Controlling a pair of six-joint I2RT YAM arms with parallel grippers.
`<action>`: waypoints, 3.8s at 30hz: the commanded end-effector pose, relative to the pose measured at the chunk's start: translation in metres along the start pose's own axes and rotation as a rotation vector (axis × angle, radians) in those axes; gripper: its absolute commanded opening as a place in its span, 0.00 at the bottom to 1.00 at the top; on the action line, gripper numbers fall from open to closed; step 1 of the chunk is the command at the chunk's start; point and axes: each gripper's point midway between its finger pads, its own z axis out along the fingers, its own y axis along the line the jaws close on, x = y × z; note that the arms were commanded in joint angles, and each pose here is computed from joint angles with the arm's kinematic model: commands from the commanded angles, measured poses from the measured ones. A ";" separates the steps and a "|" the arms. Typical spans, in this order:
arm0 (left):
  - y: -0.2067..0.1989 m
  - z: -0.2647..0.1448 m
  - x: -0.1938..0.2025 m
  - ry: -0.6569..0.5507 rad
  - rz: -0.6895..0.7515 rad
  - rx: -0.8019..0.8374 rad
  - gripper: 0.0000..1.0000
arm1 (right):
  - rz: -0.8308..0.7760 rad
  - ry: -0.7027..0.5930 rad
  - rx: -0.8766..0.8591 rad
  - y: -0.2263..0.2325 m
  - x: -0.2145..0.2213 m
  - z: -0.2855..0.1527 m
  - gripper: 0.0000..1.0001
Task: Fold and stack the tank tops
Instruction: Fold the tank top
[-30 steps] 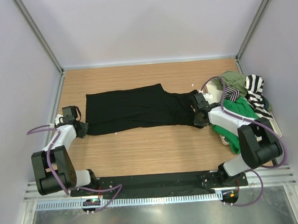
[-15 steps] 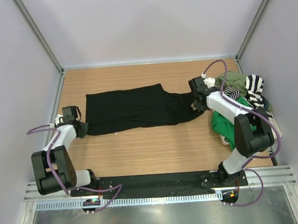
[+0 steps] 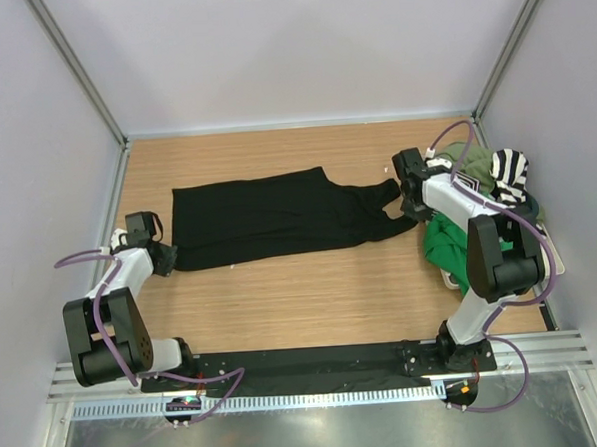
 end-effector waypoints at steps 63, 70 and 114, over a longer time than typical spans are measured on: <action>0.000 -0.002 -0.014 -0.047 0.033 -0.010 0.00 | -0.376 -0.031 -0.664 0.232 0.028 -0.053 0.01; 0.001 -0.001 -0.013 -0.044 0.036 -0.015 0.00 | -0.335 -0.026 -0.627 0.232 0.018 -0.045 0.01; 0.000 -0.004 -0.019 -0.060 0.053 -0.028 0.00 | -0.246 0.065 -0.656 0.131 0.099 -0.082 0.54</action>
